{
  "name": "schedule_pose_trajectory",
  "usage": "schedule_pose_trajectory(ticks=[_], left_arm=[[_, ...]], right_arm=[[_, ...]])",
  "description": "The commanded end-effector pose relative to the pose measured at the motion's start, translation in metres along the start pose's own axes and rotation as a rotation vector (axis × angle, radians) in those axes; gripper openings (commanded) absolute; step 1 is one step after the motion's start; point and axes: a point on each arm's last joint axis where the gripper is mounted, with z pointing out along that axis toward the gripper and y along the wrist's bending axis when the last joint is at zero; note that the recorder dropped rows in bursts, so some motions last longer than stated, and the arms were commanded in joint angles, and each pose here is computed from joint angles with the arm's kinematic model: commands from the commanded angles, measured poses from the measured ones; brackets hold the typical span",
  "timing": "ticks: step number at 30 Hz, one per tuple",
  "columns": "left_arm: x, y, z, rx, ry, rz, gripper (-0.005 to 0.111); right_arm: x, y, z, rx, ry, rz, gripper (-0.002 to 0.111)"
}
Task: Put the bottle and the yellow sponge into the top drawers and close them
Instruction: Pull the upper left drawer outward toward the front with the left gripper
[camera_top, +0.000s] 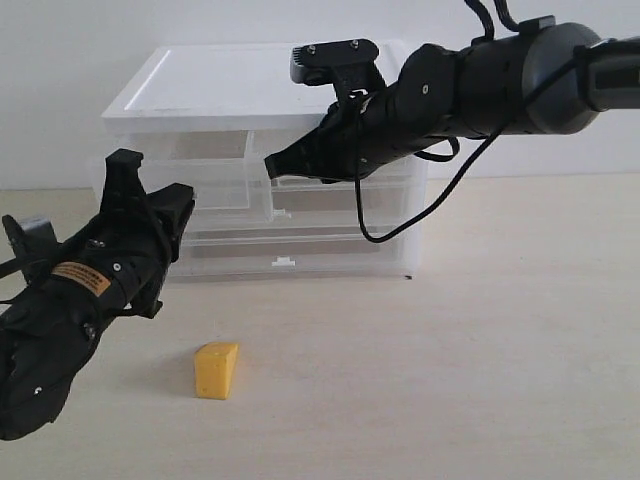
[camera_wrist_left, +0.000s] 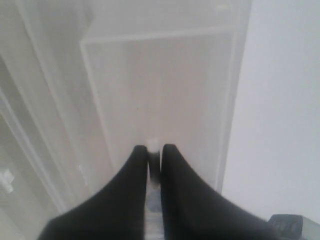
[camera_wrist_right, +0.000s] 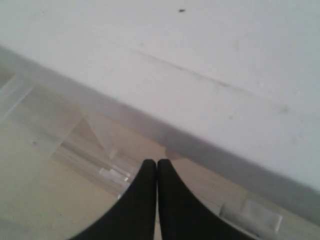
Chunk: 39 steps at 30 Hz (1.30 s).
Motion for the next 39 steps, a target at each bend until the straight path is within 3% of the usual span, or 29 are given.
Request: schedule_pose_trajectory(ticks=[1,7,13,20,39], left_arm=[[0.01,-0.02,-0.006,0.138,0.077,0.058,0.004],[0.019,-0.022,-0.01,0.138,0.089,0.066,0.004],[0.013,-0.019,-0.026,0.11,0.068,0.099,0.004],[0.015,-0.025,-0.028,0.137,0.098,0.123,0.004],[0.014,-0.017,-0.034,0.103,0.104,0.124,0.004]], right_arm=[[-0.01,-0.02,0.01,0.073,-0.147,-0.013,0.0],[-0.01,-0.02,0.01,0.074,-0.15,-0.015,0.0],[-0.011,-0.02,0.01,0.076,-0.154,-0.015,0.0],[-0.01,-0.02,0.01,0.073,-0.146,-0.015,0.0],[-0.01,-0.02,0.01,0.074,-0.145,-0.023,0.0]])
